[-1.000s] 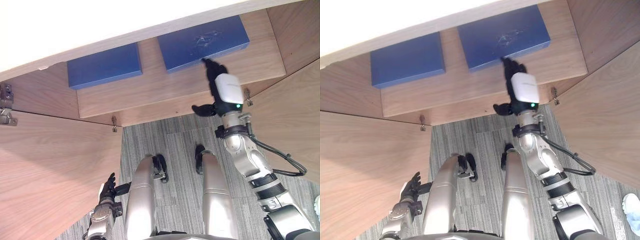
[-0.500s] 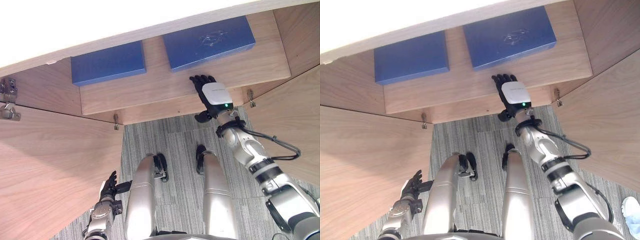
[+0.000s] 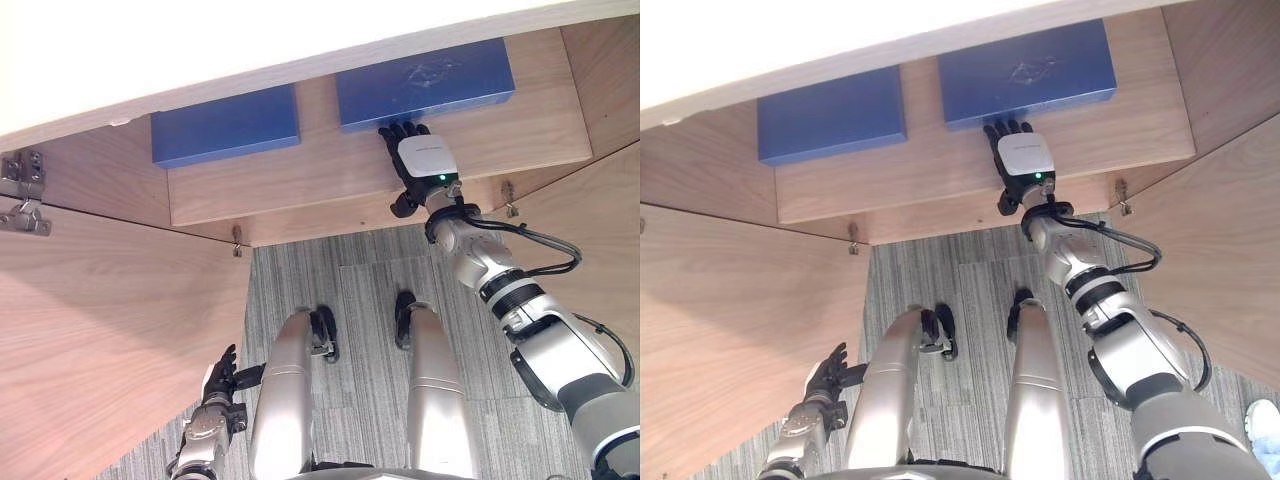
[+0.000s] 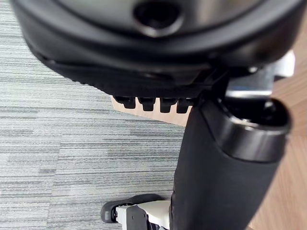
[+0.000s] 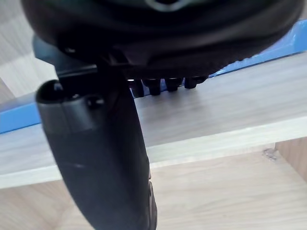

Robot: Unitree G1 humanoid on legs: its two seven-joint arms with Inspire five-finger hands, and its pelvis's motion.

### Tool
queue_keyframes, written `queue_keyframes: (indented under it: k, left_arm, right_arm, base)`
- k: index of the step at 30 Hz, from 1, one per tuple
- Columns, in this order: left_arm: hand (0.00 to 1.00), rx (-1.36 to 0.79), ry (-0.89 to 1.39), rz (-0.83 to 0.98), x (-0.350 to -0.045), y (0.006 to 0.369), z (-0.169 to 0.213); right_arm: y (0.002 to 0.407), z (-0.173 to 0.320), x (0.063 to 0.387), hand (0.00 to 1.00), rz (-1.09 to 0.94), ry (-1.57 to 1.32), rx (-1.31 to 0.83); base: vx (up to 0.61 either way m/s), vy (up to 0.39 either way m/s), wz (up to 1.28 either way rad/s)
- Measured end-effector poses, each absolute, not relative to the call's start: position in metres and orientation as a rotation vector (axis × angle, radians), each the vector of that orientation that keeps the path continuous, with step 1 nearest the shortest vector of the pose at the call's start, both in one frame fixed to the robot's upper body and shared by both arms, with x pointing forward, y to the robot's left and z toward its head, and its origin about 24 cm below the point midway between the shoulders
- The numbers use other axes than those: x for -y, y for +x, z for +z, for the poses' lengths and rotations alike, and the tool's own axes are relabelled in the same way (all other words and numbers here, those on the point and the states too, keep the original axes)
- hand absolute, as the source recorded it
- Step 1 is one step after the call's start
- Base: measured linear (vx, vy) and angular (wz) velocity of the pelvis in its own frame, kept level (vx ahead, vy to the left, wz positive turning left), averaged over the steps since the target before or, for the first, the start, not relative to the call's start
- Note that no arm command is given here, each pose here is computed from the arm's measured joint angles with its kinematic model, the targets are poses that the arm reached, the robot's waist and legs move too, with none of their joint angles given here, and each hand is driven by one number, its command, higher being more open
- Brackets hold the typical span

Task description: Walk over to the cabinet, pick up the folder, carry it to the office cabinet, place the folder inside the office cabinet, then close the office cabinet door

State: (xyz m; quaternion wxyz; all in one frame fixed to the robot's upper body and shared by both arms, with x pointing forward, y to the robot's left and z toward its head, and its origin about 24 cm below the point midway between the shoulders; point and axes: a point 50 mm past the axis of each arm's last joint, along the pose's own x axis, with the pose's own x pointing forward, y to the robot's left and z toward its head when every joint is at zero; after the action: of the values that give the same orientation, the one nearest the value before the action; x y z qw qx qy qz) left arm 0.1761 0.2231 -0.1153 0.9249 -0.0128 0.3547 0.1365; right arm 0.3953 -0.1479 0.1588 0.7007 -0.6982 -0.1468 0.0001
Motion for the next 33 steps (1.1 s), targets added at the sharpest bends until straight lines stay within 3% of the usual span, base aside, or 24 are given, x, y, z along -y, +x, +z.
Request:
queue_keyframes:
  k: [17, 24, 33]
  left_arm:
    - [1.0, -0.755, -0.042, 0.272, -0.212, 0.172, -0.121]
    - [1.0, -0.807, -0.04, 0.257, -0.207, 0.165, -0.128]
    - [1.0, -0.902, 0.013, 0.253, -0.219, 0.131, -0.139]
  right_arm:
    - [0.4, 0.152, 0.144, 1.0, 0.048, -1.581, 0.266]
    - [0.386, 0.104, 0.152, 1.0, 0.149, -1.63, 0.166]
    - [0.331, -0.006, 0.151, 1.0, 0.471, -1.567, -0.17]
  base:
    - [0.0, -0.004, 0.04]
    - [0.06, 0.055, -0.03]
    - [0.12, 0.021, 0.02]
